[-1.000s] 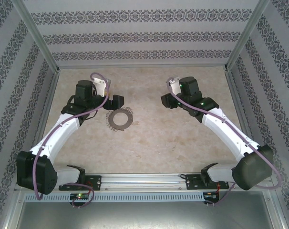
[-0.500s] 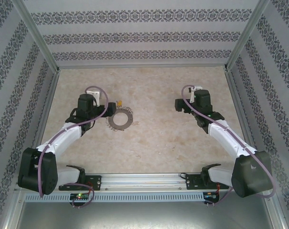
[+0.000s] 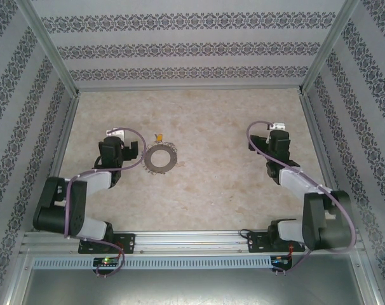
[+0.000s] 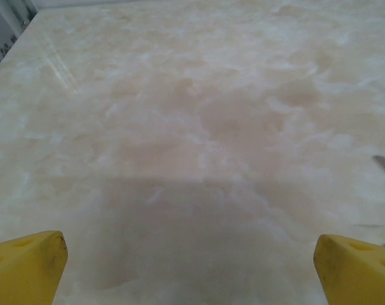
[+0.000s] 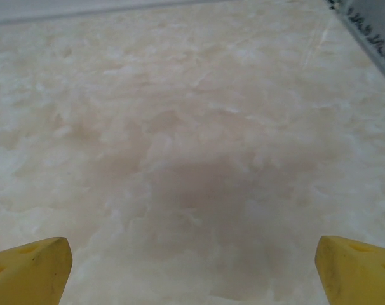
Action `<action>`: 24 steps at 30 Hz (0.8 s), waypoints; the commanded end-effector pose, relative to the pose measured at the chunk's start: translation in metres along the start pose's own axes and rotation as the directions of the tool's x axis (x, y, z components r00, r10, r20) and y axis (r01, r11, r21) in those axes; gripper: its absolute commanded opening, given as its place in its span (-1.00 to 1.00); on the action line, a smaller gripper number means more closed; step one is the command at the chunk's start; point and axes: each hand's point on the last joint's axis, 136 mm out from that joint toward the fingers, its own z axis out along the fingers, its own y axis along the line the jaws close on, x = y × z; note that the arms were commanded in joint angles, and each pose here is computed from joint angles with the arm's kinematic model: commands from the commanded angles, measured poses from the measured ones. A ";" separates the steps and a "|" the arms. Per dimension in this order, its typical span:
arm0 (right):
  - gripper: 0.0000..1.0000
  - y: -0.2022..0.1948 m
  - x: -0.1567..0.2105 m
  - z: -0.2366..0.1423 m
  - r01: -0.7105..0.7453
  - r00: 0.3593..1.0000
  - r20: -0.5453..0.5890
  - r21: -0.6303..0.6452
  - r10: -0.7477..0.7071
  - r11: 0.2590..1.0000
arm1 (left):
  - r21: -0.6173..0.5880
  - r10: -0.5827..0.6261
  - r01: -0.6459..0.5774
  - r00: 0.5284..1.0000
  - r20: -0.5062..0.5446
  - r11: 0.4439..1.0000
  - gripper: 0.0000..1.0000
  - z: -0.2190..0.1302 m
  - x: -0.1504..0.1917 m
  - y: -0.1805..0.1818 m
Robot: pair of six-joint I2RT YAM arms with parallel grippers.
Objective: Put the keys on the keyring
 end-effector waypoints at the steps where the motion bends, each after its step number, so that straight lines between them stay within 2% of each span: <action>1: 0.96 0.008 -0.012 0.006 0.056 0.996 0.072 -0.046 -0.053 0.997 | -0.036 -0.007 0.011 0.994 0.113 0.999 1.00 0.005 -0.027 0.010; 5: 0.96 0.004 -0.009 0.008 0.060 0.992 0.110 -0.032 -0.056 0.998 | 0.000 -0.018 0.018 0.990 0.142 1.000 1.00 0.007 -0.020 0.006; 7: 0.96 0.005 -0.016 0.013 0.084 0.988 0.134 -0.030 -0.080 0.996 | 0.029 -0.027 0.023 0.992 0.122 0.999 1.00 0.011 -0.018 0.004; 12: 0.96 0.003 -0.010 0.023 0.089 0.987 0.139 -0.022 -0.085 0.996 | 0.090 -0.052 0.040 0.990 0.132 0.995 1.00 0.009 -0.012 0.002; 17: 0.96 0.002 -0.005 0.016 0.074 0.960 0.273 -0.044 -0.059 0.996 | 0.121 -0.053 0.035 0.988 0.146 0.992 1.00 0.009 -0.007 0.000; 19: 0.96 0.002 -0.001 0.018 0.085 0.974 0.215 -0.035 -0.075 0.996 | 0.119 -0.054 0.036 0.987 0.152 0.992 1.00 0.010 -0.008 0.000; 21: 0.96 0.000 -0.004 0.019 0.068 0.969 0.240 -0.040 -0.056 0.997 | 0.119 -0.054 0.036 0.987 0.154 0.992 1.00 0.010 -0.008 0.000; 24: 0.96 0.000 -0.002 0.019 0.071 0.974 0.219 -0.041 -0.060 0.997 | 0.117 -0.052 0.033 0.986 0.156 0.993 1.00 0.009 -0.008 0.000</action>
